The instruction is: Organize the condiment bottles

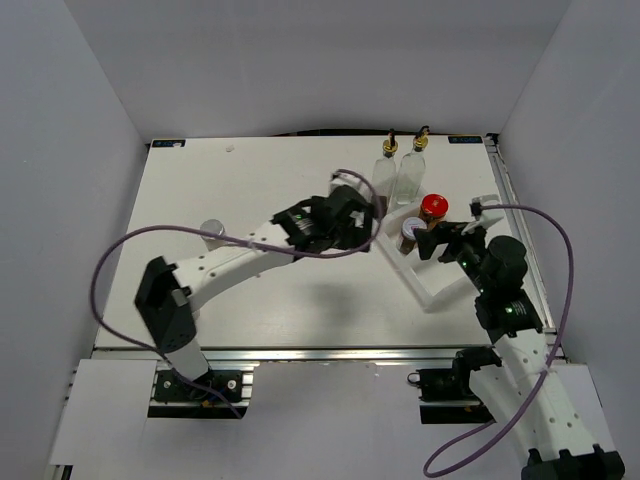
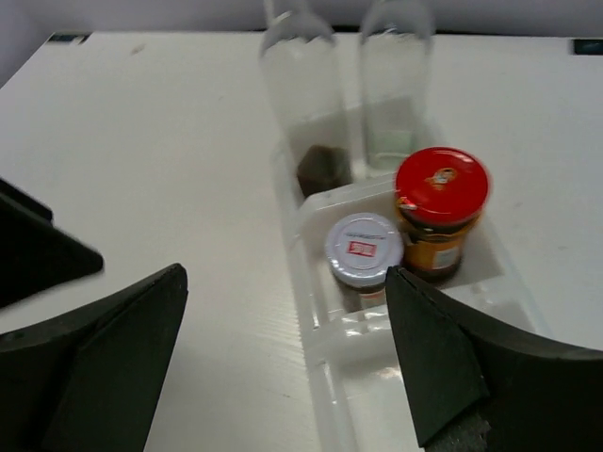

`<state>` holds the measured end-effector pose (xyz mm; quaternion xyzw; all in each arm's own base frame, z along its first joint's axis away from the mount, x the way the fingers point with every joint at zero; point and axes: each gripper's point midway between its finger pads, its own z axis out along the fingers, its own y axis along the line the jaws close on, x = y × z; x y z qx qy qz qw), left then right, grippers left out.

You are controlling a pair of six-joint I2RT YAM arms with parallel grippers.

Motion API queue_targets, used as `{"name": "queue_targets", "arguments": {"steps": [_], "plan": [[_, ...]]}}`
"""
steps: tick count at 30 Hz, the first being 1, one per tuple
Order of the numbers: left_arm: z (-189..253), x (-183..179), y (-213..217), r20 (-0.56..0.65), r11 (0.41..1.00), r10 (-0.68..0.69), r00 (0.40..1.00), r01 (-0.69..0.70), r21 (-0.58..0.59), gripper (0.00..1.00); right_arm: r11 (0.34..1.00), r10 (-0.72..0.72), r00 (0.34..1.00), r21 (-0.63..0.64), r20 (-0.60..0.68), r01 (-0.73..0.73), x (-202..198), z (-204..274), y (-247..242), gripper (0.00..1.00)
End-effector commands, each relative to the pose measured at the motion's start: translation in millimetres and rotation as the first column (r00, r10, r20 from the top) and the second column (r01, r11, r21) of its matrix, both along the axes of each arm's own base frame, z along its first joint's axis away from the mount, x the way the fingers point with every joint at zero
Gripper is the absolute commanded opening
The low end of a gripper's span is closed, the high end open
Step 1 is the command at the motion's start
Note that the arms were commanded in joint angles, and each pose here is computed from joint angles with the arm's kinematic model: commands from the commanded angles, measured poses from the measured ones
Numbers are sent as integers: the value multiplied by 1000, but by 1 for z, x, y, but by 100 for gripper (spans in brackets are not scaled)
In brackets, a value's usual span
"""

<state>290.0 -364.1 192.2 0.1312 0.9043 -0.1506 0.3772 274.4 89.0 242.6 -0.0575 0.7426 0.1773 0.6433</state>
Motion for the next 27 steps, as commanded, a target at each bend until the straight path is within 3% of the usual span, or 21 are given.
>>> {"name": "queue_targets", "arguments": {"steps": [1, 3, 4, 6, 8, 12, 14, 15, 19, 27], "plan": [[43, 28, 91, 138, 952, 305, 942, -303, -38, 98, 959, 283, 956, -21, 71, -282, -10, 26, 46, 89], [30, 30, 137, 133, 907, 420, 898, -420, -29, 98, 953, 304, 951, -31, 56, -303, -7, 24, 54, 90], [44, 34, 172, 151, 864, 504, 851, -498, -75, 98, 945, 326, 944, -45, 57, -324, -8, 23, 60, 89], [36, 32, 223, 181, 779, 623, 761, -625, -55, 98, 940, 339, 939, -50, 63, -337, -8, 25, 66, 89], [44, 25, 251, 200, 739, 669, 716, -671, -69, 98, 938, 346, 936, -47, 69, -343, -7, 27, 69, 89], [31, 18, 321, 197, 588, 794, 576, -809, -6, 98, 965, 259, 963, -50, 69, -256, 2, 25, 56, 89], [20, 22, 337, 180, 573, 805, 566, -820, 16, 98, 973, 227, 971, -58, 70, -224, 5, 24, 51, 89], [15, 26, 356, 161, 527, 837, 523, -850, 18, 98, 975, 217, 974, -58, 70, -213, 6, 23, 49, 89], [-6, 41, 364, 71, 544, 835, 546, -838, 51, 98, 983, 175, 983, -69, 56, -171, 10, 20, 42, 89], [-13, 57, 358, 43, 577, 816, 577, -817, 1, 98, 989, 127, 991, -86, 45, -123, 16, 14, 34, 90]]}}
